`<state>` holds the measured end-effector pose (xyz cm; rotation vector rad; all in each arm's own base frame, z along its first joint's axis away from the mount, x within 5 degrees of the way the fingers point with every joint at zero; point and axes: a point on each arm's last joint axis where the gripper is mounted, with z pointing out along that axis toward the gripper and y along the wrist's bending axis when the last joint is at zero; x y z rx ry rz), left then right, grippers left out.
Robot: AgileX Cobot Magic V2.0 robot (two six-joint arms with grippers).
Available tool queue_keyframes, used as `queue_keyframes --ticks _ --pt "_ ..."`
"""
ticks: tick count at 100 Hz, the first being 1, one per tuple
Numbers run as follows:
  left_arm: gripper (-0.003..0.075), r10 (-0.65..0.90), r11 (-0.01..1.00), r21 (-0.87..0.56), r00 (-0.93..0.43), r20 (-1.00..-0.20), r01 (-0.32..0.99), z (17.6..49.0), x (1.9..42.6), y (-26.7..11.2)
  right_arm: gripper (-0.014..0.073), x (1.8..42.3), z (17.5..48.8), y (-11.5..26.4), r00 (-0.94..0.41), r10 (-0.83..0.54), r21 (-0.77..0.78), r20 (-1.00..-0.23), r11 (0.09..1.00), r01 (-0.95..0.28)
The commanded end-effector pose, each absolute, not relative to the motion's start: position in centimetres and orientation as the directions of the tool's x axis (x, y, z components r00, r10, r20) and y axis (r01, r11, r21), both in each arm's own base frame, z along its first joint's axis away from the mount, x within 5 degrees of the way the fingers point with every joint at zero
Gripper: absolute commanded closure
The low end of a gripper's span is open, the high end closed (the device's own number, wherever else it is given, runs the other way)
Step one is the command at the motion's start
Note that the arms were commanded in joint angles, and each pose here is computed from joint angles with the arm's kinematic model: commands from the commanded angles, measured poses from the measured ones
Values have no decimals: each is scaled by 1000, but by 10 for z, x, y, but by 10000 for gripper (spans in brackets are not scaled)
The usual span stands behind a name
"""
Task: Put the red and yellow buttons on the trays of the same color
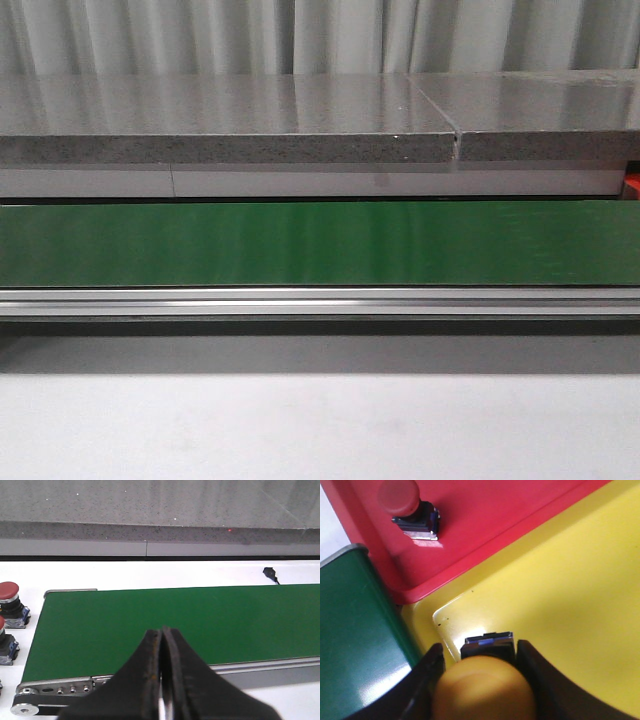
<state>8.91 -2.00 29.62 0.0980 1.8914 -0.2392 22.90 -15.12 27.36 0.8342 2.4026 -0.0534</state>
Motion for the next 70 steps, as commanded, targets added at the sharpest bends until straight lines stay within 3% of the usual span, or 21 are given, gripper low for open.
queue_keyframes --ticks 1,34,56,70 --pt "739 -78 974 -127 -250 -965 187 310 91 -20 484 234 280 -156 -567 549 167 -614 792 587" --pt "739 -78 974 -127 -250 -965 187 310 91 -20 484 254 233 -170 -619 604 172 -502 771 613" --pt "739 -78 974 -127 -250 -965 187 310 91 -20 481 257 219 -172 -637 616 170 -463 767 619" --pt "739 -78 974 -127 -250 -965 187 310 91 -20 409 257 219 -172 -639 617 170 -459 767 619"
